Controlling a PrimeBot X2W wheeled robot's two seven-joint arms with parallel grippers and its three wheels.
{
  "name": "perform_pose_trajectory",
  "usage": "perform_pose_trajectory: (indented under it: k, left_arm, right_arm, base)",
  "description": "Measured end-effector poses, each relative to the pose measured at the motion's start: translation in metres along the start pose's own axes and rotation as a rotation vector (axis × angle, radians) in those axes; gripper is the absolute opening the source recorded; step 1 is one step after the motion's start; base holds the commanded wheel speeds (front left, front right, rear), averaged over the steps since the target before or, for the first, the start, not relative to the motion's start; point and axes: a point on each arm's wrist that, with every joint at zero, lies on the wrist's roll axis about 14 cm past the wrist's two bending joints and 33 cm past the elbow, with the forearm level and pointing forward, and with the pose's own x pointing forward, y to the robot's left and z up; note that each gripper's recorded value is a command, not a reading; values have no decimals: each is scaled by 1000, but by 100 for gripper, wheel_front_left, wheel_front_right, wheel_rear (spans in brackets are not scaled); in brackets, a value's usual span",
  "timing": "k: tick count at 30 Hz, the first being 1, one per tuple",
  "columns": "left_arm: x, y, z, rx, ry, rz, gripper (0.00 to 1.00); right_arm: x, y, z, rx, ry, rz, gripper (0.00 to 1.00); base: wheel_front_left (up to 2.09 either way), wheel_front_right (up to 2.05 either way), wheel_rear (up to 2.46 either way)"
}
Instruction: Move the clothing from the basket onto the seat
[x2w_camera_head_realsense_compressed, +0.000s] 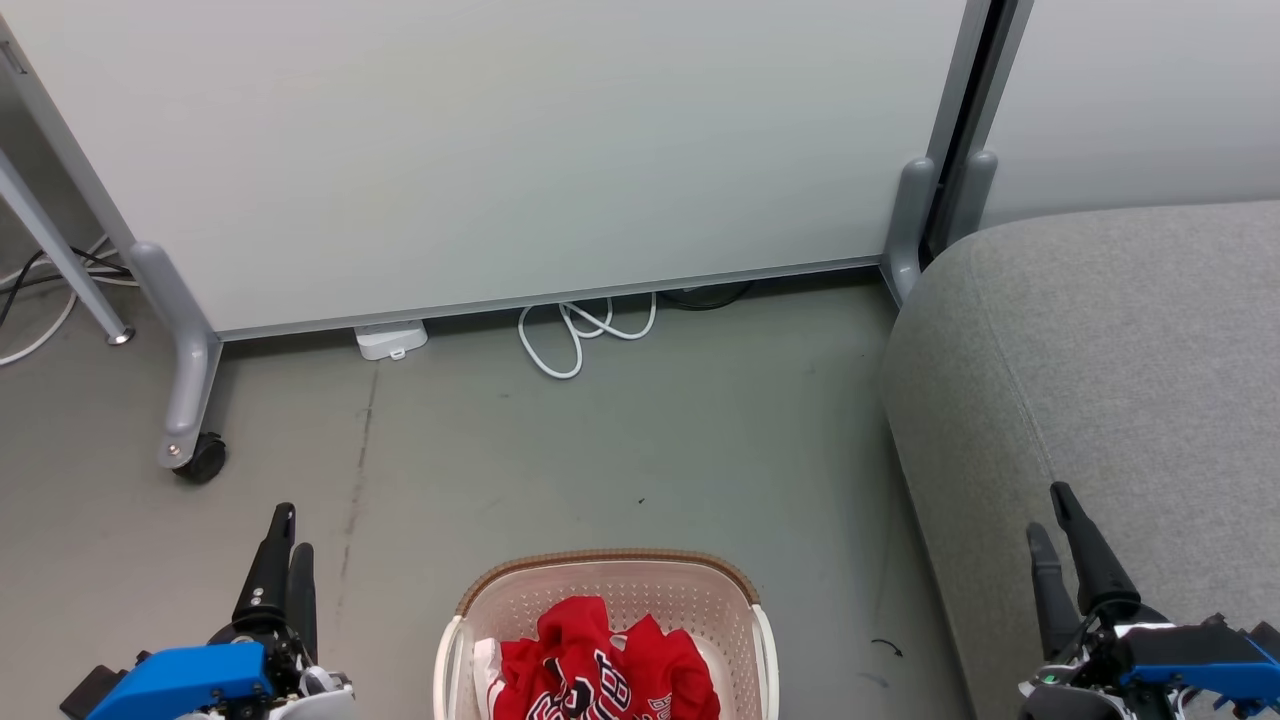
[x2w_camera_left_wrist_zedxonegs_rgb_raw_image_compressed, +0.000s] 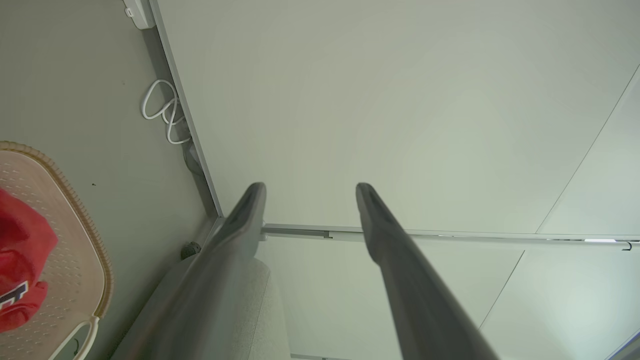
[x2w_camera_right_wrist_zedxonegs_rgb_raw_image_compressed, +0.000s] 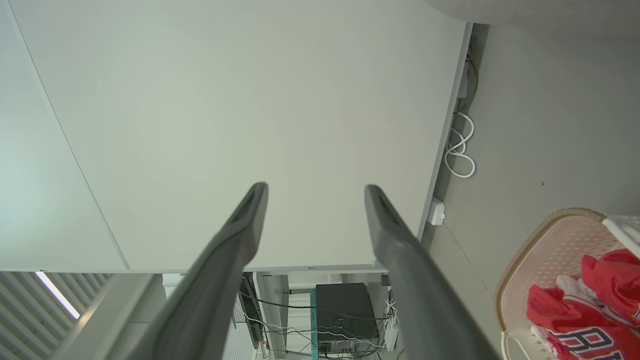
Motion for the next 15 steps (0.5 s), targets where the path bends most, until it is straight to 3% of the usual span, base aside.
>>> perform_pose_trajectory:
  k: [7,15]
  left_arm:
    - [1,0,-2,48,-11,4,100]
    - [2,-4,-4,185,-17,4,100]
  right_arm:
    - [0,-1,-1,-70,-11,-5,100]
    - [1,-1,-1,-228,-19,-11,100]
  base:
    - [0,0,0]
    - [0,0,0]
